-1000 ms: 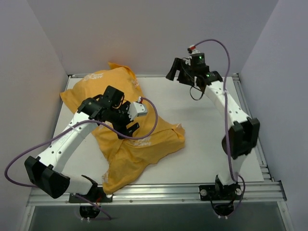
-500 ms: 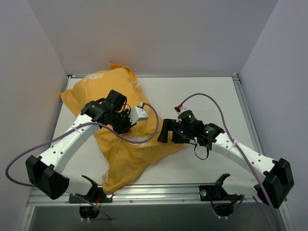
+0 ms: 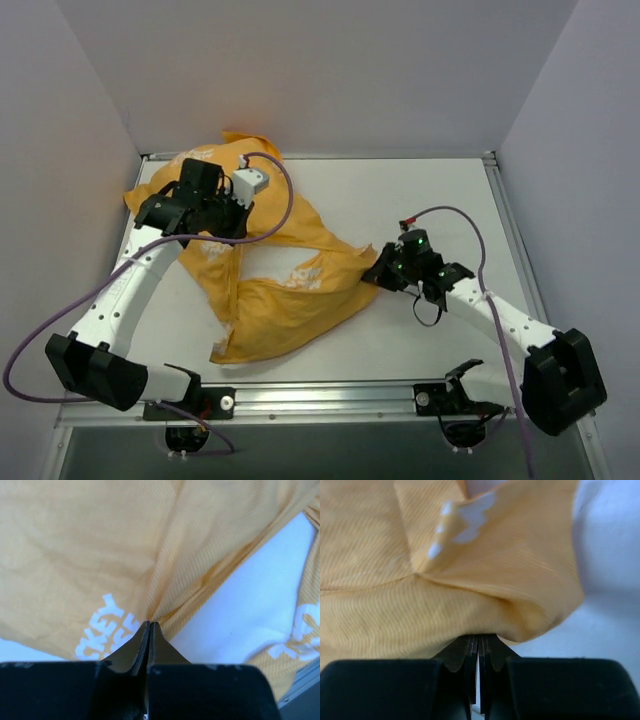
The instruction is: Remove the pillowcase from the pillow
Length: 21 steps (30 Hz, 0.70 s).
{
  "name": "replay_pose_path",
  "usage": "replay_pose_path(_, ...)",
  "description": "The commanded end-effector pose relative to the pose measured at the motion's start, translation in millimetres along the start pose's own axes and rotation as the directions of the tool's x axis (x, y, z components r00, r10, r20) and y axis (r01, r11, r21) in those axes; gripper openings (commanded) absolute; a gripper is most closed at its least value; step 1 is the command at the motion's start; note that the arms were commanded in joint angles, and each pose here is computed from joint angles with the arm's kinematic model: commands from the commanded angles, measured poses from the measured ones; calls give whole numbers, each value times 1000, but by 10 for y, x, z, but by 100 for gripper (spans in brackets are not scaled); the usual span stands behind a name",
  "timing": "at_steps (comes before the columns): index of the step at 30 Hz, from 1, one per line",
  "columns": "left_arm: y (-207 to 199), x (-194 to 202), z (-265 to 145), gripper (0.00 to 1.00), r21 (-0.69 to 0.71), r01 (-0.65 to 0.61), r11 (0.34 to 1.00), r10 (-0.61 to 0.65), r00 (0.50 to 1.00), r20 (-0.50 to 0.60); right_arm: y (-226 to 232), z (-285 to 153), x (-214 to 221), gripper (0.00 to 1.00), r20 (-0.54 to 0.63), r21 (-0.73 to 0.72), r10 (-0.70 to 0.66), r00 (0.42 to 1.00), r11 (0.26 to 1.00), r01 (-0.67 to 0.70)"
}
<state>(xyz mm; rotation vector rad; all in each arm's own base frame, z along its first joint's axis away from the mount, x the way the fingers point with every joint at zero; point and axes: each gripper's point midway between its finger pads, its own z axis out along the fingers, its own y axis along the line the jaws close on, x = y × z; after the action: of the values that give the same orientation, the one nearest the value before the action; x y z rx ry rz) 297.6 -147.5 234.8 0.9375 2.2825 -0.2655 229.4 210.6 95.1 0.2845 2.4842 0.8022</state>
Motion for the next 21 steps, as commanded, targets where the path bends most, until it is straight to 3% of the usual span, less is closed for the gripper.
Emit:
replay_pose_path(1,206,-467,-459,2,-23,173,985,-162,954,250,9,57,-973,0,177,-87,26,984,996,-11)
replay_pose_path(3,172,-430,-498,2,5,201,980,-194,941,277,83,-22,-1463,0,226,-91,-46,973,993,68)
replay_pose_path(4,80,-431,-580,2,46,202,978,-207,930,305,-167,105,-1558,0,174,-9,-41,984,999,44)
replay_pose_path(5,5,-371,-535,2,82,198,977,-214,929,301,-194,130,-1721,0,173,22,-114,978,993,112)
replay_pose_path(6,-79,-360,-577,2,113,190,975,-217,923,318,29,40,-2096,0,225,13,-157,961,987,158)
replay_pose_path(7,-196,-369,-568,2,179,191,965,-240,916,321,-68,210,-2138,0,174,44,-158,972,987,152)
replay_pose_path(10,-250,-387,-449,2,236,224,945,-293,903,313,151,327,-2585,0,179,24,-192,965,981,191)
replay_pose_path(13,-102,-544,-309,2,194,235,953,-288,902,321,298,263,-2814,3,190,60,-195,962,980,187)
replay_pose_path(14,-7,-623,-276,2,155,239,959,-278,900,337,337,206,-2822,19,201,79,-203,958,978,191)
replay_pose_path(16,63,-822,-212,2,141,224,964,-261,900,350,579,4,-2680,34,227,123,-259,939,964,236)
replay_pose_path(17,101,-905,-201,2,128,220,967,-252,897,363,698,-71,-2590,46,236,133,-287,928,956,261)
replay_pose_path(18,120,-953,-115,2,131,218,967,-251,901,354,1013,-216,-2335,51,237,103,-327,915,945,311)
replay_pose_path(20,164,-1117,-149,2,124,203,971,-235,891,389,1106,-269,-2015,63,229,124,-324,918,945,303)
replay_pose_path(21,164,-1141,-100,2,125,200,972,-234,892,386,1374,-407,-1757,70,245,73,-339,908,941,331)
